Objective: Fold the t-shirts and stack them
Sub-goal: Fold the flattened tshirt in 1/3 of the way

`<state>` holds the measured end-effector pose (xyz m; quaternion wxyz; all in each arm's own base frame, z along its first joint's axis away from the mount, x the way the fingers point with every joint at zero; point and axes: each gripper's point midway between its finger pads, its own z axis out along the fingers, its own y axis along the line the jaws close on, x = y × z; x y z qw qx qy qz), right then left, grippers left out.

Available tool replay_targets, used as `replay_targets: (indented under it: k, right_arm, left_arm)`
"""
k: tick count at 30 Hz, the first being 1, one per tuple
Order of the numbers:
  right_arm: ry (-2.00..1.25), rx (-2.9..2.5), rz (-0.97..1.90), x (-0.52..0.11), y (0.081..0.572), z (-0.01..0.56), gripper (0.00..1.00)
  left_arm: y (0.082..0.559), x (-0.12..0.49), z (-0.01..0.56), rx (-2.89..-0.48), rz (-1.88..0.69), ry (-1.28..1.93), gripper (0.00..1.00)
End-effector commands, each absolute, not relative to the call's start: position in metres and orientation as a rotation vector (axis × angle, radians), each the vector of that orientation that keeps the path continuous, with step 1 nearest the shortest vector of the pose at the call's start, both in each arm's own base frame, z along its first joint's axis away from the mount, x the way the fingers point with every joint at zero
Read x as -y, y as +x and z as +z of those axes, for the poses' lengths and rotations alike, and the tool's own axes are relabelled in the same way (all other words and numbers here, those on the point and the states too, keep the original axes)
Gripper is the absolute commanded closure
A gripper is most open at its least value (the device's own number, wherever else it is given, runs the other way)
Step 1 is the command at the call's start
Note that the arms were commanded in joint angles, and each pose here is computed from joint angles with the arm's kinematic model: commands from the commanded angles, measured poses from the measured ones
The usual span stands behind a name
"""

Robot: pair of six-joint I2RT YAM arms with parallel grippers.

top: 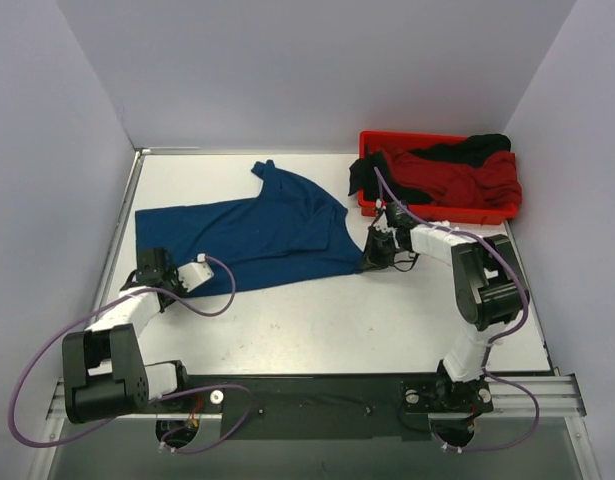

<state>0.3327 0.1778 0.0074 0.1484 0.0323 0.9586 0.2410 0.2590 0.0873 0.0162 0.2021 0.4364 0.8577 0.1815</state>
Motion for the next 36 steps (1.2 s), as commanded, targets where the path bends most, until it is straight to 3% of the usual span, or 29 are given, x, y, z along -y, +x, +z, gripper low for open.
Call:
replay_targets:
  k: [1, 6, 13, 15, 16, 17, 18, 20, 22, 26, 28, 29, 31, 33, 36]
  right_arm:
    - [0.099, -2.825, 0.554, -0.146, 0.294, 0.02, 1.0]
    - [0.13, -2.93, 0.4, -0.112, 0.223, 0.024, 1.0]
    - [0.289, -2.962, 0.471, -0.105, 0.153, 0.027, 1.0]
    - [0.343, -2.976, 0.477, -0.105, 0.136, 0.022, 1.0]
    - [0.359, -2.98, 0.487, -0.106, 0.132, 0.022, 0.99]
    - [0.381, -2.971, 0.494, -0.107, 0.128, 0.022, 0.93]
    - [0.391, -2.973, 0.481, -0.106, 0.125, 0.022, 0.72]
    - [0.41, -2.942, 0.473, -0.105, 0.126, 0.029, 0.59]
    - [0.42, -2.873, 0.387, -0.094, 0.137, 0.043, 0.52]
    - [0.353, -2.63, 0.265, -0.078, 0.179, 0.099, 0.51]
    - [0.27, -2.585, 0.285, -0.089, 0.191, 0.114, 0.6]
    - [0.242, -2.57, 0.347, -0.101, 0.197, 0.118, 0.8]
    - [0.175, -2.59, 0.574, -0.139, 0.198, 0.111, 1.0]
    - [0.191, -2.589, 0.75, -0.163, 0.199, 0.095, 1.0]
    - [0.257, -2.649, 0.784, -0.168, 0.193, 0.061, 1.0]
  left_arm:
    - [0.246, -0.073, 0.025, -2.378, 0.384, 1.307, 1.0]
    - [0.206, -0.049, 0.026, -2.364, 0.219, 1.456, 1.0]
    - [0.153, -0.037, 0.028, -2.419, 0.073, 1.699, 1.0]
    - [0.149, -0.043, 0.03, -2.432, 0.126, 1.729, 0.88]
    - [0.147, -0.044, 0.031, -2.433, 0.135, 1.742, 0.73]
    - [0.144, -0.046, 0.033, -2.435, 0.139, 1.769, 0.67]
    - [0.147, -0.046, 0.036, -2.423, 0.146, 1.778, 0.56]
    - [0.158, -0.047, 0.047, -2.394, 0.179, 1.766, 0.43]
    - [0.187, -0.041, 0.067, -2.327, 0.214, 1.686, 0.4]
    - [0.247, 0.027, 0.144, -2.12, 0.044, 1.448, 0.37]
    - [0.259, 0.083, 0.175, -2.013, -0.139, 1.406, 0.4]
    - [0.266, 0.108, 0.189, -1.936, -0.18, 1.402, 0.49]
    - [0.264, 0.164, 0.198, -1.838, -0.257, 1.436, 0.59]
    - [0.253, 0.215, 0.192, -1.809, -0.354, 1.515, 0.65]
    - [0.239, 0.286, 0.165, -1.739, -0.33, 1.649, 0.67]
